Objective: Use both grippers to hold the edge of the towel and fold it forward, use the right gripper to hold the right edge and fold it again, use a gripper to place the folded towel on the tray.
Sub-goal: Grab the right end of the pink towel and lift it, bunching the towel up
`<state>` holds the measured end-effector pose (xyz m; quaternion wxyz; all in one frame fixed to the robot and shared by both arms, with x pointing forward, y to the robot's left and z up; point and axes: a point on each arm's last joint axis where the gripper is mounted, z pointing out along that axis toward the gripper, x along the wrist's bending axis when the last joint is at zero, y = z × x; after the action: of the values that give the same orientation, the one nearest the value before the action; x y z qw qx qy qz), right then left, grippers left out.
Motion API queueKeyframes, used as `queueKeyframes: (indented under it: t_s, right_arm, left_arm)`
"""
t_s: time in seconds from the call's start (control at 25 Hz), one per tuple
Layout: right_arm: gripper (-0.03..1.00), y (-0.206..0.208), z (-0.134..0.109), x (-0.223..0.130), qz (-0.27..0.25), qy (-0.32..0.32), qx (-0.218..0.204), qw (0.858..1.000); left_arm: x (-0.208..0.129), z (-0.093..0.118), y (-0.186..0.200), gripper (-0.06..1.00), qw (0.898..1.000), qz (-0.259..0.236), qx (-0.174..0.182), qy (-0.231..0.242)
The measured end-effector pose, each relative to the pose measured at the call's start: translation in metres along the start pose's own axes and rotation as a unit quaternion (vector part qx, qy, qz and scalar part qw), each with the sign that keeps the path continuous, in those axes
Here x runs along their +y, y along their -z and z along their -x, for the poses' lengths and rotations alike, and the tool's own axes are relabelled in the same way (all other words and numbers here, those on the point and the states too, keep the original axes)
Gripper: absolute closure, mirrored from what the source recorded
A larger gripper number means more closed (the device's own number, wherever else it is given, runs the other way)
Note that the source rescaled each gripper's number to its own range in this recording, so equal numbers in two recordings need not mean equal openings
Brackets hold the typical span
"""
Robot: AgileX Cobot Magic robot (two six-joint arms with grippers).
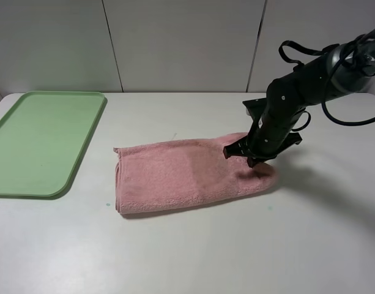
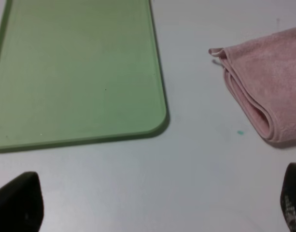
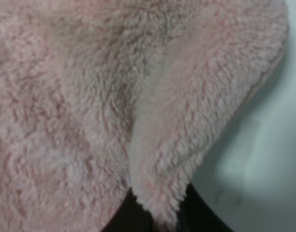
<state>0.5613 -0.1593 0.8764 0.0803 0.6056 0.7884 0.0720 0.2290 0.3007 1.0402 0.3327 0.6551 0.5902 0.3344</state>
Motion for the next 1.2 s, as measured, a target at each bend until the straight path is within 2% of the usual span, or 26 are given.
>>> queueKeyframes:
  t_s: [0.24,0.56,1.2]
  right_arm:
    - [0.93,0.034,0.005,0.002,0.020,0.012,-0.012,1.000]
    - [0.93,0.078,0.017,0.000,0.042,0.024,-0.050,0.998]
    - [0.93,0.138,0.070,-0.016,0.043,-0.020,-0.125,0.991]
  left_arm:
    - [0.000,0.000,0.000,-0.04,1.000,0.000,0.000,0.000]
    - [0.000,0.000,0.000,-0.04,1.000,0.000,0.000,0.000]
    - [0.000,0.000,0.000,-0.04,1.000,0.000,0.000,0.000]
